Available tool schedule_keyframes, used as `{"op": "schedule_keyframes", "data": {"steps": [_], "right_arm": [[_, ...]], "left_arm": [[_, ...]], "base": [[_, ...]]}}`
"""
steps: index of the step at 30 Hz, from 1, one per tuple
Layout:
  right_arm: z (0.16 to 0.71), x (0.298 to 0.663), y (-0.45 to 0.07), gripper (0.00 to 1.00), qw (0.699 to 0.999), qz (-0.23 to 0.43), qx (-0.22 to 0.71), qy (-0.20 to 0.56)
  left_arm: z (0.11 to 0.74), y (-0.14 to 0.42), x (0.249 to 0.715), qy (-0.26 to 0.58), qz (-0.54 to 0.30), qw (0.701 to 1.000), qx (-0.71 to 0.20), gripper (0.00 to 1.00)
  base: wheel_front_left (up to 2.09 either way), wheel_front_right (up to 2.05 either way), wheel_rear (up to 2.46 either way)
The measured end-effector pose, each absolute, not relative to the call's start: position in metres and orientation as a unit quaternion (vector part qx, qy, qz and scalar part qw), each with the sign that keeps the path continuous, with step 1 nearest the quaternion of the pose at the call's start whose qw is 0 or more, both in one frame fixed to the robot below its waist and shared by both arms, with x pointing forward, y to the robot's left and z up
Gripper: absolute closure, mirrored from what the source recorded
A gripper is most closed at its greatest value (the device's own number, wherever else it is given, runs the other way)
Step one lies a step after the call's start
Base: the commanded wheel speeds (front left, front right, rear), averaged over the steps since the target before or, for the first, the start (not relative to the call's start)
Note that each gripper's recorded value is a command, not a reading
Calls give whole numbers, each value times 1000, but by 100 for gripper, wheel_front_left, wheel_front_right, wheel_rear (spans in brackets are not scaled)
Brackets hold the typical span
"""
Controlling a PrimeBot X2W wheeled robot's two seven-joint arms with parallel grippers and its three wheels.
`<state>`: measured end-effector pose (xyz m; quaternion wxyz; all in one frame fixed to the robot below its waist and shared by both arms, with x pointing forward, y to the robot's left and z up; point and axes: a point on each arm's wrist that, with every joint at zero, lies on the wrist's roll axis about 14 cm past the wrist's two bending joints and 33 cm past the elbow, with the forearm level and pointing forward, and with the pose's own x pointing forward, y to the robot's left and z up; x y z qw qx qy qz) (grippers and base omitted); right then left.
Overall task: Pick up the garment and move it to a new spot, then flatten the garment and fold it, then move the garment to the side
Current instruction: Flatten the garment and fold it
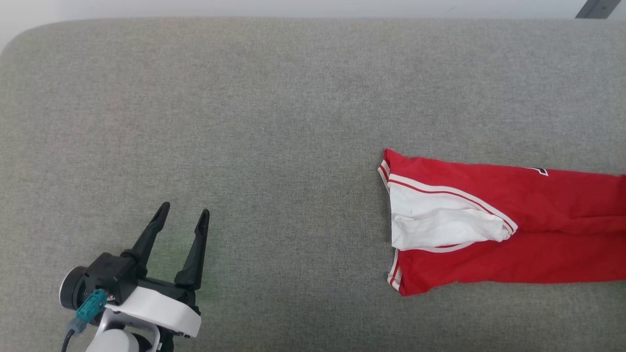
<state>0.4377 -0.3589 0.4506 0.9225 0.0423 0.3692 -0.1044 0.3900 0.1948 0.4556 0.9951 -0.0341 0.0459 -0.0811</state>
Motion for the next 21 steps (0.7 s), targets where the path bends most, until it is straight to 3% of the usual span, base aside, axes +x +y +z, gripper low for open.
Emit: {"op": "schedule_keyframes", "data": {"steps": [6,13,21], "right_arm": [[450,439,-258,100,928,46,14,370],[454,428,-141,100,907,214,-23,363],[462,426,-63,100,883,320,-44,341]], "left_arm": [[457,196,385,45,-75,995,-38,0],[453,196,378,52,-72,995,-41,0],[456,200,375,48,-64,996,-43,0]], "base": [[0,0,0],[0,0,0],[0,0,0]]}}
